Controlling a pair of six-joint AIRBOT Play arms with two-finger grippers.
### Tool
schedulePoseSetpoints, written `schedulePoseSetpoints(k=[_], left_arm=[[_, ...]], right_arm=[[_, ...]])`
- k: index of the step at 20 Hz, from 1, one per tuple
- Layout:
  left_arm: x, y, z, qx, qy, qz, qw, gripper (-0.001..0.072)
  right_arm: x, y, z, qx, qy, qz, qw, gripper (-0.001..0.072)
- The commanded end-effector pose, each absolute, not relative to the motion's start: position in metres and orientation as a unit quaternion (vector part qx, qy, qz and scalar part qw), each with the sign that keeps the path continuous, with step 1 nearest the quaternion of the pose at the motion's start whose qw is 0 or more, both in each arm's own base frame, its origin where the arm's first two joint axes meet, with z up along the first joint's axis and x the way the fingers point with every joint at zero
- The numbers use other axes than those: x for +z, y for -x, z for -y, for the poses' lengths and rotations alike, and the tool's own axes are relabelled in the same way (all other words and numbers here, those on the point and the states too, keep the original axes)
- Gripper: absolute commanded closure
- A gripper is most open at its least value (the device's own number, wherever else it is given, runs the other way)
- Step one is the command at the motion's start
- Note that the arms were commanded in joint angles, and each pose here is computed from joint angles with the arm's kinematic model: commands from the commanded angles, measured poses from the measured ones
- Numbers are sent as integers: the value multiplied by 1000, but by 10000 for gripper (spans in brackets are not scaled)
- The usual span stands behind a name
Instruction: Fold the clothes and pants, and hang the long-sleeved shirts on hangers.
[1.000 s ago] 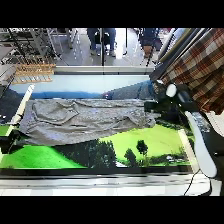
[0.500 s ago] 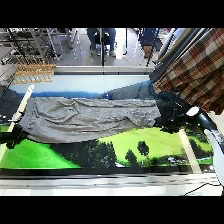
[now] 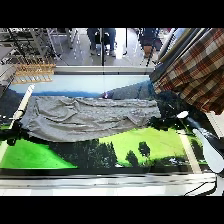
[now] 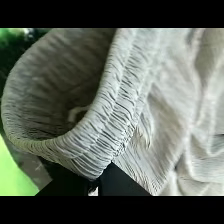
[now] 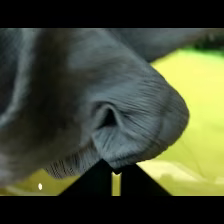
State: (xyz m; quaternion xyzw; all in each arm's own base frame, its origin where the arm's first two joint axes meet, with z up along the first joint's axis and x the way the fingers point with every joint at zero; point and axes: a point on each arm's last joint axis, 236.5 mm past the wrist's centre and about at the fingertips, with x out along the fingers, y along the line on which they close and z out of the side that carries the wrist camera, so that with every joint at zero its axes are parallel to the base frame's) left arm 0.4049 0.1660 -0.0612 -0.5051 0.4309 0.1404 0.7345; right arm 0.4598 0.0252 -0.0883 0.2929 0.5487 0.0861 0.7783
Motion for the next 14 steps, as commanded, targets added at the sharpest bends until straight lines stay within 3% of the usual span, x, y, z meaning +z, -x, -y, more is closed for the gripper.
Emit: schedulePoseSetpoints(k=[1, 4, 8, 10, 12, 14], left_arm=[[-33, -404, -179, 143, 499, -403, 754, 693], [2, -404, -193, 131, 481, -379, 780, 692], [65, -408, -212, 102, 418, -348, 833, 692], [83, -408, -226, 105, 373, -343, 855, 693], [69, -400, -239, 129, 335, -369, 857, 693], [29, -385, -234, 129, 299, -446, 834, 693]], right_arm=[[-54, -486, -14, 92, -267, -501, 818, 686], [-1, -457, -5, 114, -195, -506, 832, 688], [97, -347, -29, 182, -97, -545, 813, 688], [159, -315, -26, 147, -64, -480, 863, 689], [218, -310, 7, 42, -52, -369, 927, 689], [224, -319, 30, -17, -71, -348, 935, 690]])
